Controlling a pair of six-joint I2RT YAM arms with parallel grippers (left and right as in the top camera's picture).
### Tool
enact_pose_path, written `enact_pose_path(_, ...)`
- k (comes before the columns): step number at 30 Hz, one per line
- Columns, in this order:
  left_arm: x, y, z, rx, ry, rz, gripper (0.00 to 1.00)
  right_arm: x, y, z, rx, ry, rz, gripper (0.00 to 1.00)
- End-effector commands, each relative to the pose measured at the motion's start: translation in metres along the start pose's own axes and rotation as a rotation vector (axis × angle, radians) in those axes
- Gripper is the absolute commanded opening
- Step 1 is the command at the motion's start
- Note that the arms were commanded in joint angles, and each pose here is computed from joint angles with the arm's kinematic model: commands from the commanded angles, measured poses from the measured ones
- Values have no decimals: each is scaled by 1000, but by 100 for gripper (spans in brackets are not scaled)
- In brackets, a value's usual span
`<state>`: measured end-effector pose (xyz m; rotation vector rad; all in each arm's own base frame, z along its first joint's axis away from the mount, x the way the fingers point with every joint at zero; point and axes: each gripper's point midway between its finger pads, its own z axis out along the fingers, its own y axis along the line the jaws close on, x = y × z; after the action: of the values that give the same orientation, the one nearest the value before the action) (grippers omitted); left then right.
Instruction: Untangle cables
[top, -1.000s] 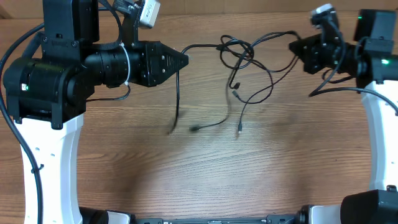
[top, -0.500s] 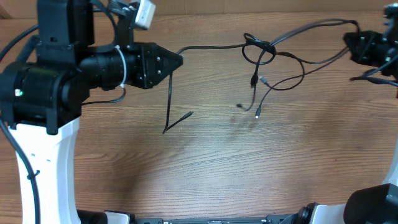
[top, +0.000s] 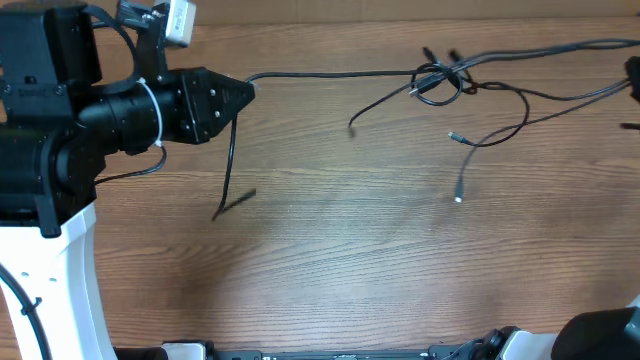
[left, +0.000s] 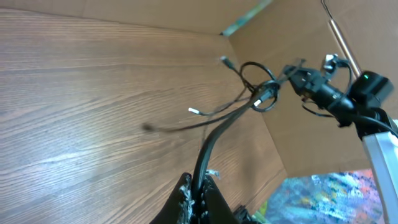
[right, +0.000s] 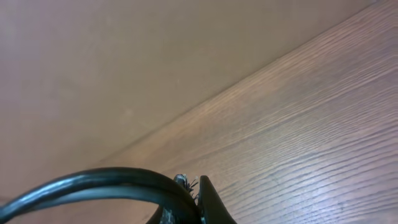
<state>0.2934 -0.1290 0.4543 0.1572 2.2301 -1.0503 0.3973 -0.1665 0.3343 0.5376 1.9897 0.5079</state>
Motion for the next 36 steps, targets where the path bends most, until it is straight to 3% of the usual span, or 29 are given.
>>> enact_pose_path(1, -5, 6, -16, -42, -52, 7, 4, -18, -14, -19, 57, -75, 105, 4)
enact_pose_path(10, -11, 28, -30, -101, -90, -53, 4, -33, -50, -44, 119, -151, 276, 4)
enact_pose_path(19, -18, 53, -44, -202, -141, -93, 4, -35, -55, -50, 115, -165, 321, 4)
enact_pose_path(28, -18, 52, -43, -192, -138, -95, 4, -25, 66, -26, -357, -41, 28, 4)
enact_pose_path(36, -14, 54, -42, -195, -124, -107, 4, 34, 214, -32, -886, 141, -292, 4)
